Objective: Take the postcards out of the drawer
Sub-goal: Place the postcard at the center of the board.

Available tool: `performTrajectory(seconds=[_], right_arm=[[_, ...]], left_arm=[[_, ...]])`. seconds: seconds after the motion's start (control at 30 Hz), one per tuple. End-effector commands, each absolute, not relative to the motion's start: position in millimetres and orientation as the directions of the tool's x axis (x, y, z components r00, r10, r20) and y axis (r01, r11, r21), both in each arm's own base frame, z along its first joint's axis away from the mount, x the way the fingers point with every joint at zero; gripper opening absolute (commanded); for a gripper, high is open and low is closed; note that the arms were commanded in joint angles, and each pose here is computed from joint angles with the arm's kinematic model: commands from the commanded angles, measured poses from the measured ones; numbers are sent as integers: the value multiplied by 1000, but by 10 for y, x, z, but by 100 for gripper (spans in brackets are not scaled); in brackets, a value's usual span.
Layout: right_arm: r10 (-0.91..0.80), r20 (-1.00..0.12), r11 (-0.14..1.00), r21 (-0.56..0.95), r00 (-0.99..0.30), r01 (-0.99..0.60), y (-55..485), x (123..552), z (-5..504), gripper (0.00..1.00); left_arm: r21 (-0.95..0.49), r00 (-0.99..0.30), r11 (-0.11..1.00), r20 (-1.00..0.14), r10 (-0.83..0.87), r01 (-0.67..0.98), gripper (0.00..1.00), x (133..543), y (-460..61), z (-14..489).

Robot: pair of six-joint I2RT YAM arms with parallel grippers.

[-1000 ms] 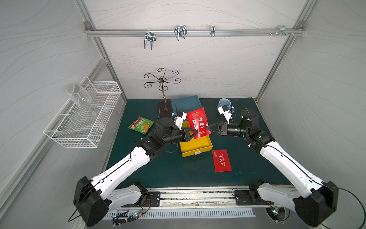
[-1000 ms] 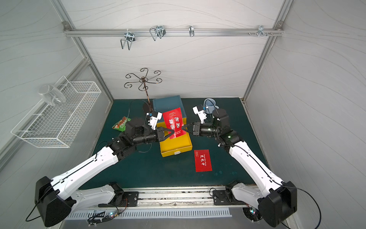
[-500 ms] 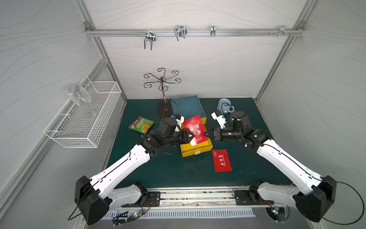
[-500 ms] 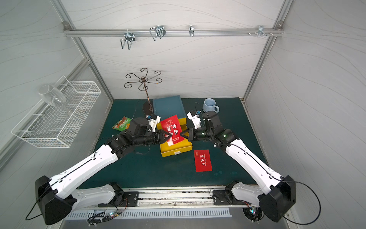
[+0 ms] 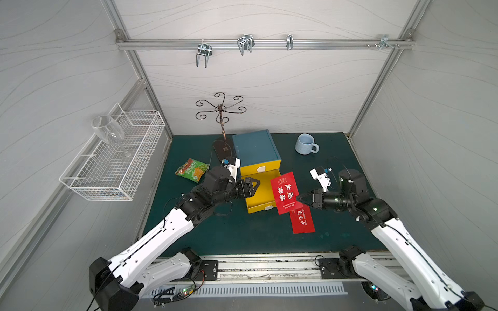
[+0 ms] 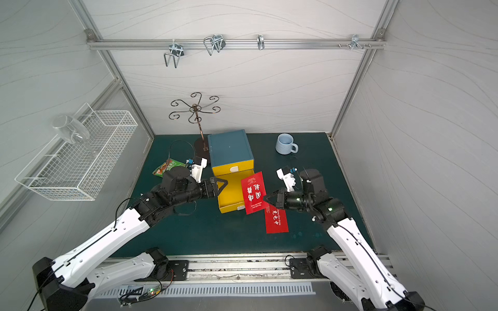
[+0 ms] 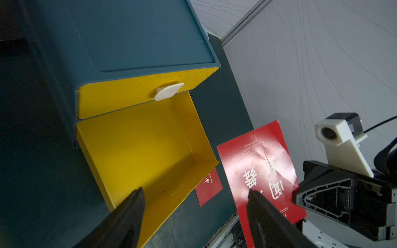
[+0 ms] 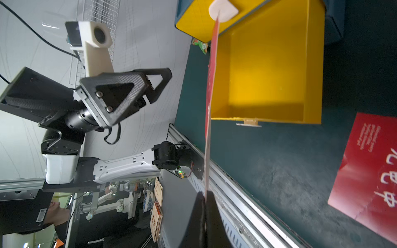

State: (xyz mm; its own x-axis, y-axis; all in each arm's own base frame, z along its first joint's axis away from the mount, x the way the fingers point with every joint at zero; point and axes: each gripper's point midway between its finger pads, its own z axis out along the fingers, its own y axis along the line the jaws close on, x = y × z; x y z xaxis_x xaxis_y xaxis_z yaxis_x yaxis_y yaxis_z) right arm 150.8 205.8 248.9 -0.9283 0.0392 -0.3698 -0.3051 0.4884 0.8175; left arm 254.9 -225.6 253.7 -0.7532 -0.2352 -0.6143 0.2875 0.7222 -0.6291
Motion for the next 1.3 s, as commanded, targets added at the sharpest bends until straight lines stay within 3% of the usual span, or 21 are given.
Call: performTrajectory(seconds=[0.0, 0.47, 0.9, 1.27], right_arm=[[63, -257, 547, 817, -964, -182, 1899, 1289, 2265, 0], [82, -7, 606, 794, -997, 44, 1730, 851, 1720, 0], [76, 3, 636, 770, -997, 51, 1942, 1091, 1330, 0], [182, -12, 620, 777, -983, 106, 2042, 1375, 1058, 0]], left_arm=[[-632, -709, 707, -653, -267, 316, 80, 2629, -2222, 2689], [-643, -716, 696, -645, -268, 319, 81, 2618, -2178, 2647], [-619, -696, 723, -664, -272, 308, 82, 2581, -2044, 2666], [-614, -708, 737, -652, -272, 282, 82, 2577, -1983, 2624]])
